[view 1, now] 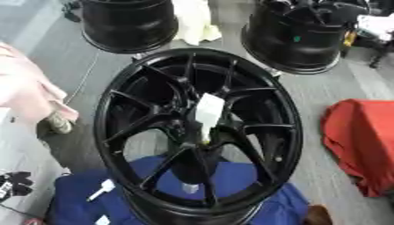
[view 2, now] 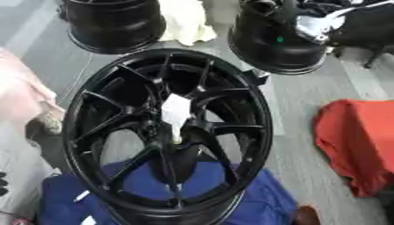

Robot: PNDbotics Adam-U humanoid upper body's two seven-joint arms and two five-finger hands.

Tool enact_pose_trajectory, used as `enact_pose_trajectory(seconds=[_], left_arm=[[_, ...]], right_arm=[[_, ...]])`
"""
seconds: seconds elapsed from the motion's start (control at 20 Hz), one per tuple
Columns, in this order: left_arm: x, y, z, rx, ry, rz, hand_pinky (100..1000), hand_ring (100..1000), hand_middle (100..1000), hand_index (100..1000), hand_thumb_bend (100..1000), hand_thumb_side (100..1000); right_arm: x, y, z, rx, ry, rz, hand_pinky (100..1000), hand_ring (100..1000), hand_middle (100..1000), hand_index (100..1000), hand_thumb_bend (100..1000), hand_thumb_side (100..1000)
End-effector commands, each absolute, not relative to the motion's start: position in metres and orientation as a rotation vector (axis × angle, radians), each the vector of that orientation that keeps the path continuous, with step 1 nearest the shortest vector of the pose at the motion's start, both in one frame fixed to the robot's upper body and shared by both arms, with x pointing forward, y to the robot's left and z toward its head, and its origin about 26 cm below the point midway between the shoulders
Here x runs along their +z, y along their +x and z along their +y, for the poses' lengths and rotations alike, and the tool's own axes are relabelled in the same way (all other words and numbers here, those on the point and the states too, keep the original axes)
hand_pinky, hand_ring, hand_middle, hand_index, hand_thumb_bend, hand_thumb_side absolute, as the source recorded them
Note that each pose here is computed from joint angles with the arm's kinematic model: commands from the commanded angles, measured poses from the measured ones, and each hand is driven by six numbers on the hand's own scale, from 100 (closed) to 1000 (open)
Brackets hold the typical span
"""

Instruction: Pull the pin out of the wheel hub.

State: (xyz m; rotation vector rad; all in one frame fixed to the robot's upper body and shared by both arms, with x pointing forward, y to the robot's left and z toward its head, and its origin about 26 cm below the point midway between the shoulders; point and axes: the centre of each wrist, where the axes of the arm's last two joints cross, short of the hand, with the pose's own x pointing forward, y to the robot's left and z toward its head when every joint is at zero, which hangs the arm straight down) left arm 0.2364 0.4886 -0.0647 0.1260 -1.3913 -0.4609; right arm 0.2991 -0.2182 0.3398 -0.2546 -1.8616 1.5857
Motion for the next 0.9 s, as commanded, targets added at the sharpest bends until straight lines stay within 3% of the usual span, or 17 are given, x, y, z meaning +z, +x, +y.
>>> enact_pose_trajectory(seconds=[0.05,0.3,0.45,0.55,0.9], left_arm=[[-0.048,0.238,0.503,-0.601,0.129,-1.425,739,641,617,783,282,764],[-0.049,0.239,0.502,-0.605,0.124,-1.425,740,642,617,783,281,766],[-0.049,0.239,0.501,-0.606,0.121,-1.427,739,642,617,783,279,767],[-0.049,0.24,0.501,-0.607,0.118,-1.428,739,643,617,783,280,767],[-0.049,0.241,0.499,-0.61,0.111,-1.429,739,644,617,783,281,766]], right_arm=[[0.345,0.293,-0.197,1.764,-0.139,-1.742,829,871,900,958,443,347],[0.342,0.293,-0.167,1.934,-0.051,-1.563,844,887,909,965,445,324],[0.335,0.302,-0.156,1.975,-0.038,-1.493,851,895,916,969,436,302],[0.329,0.31,-0.151,1.99,-0.042,-1.459,854,897,918,970,382,351],[0.307,0.334,-0.136,2.013,-0.051,-1.409,858,896,922,971,368,310]])
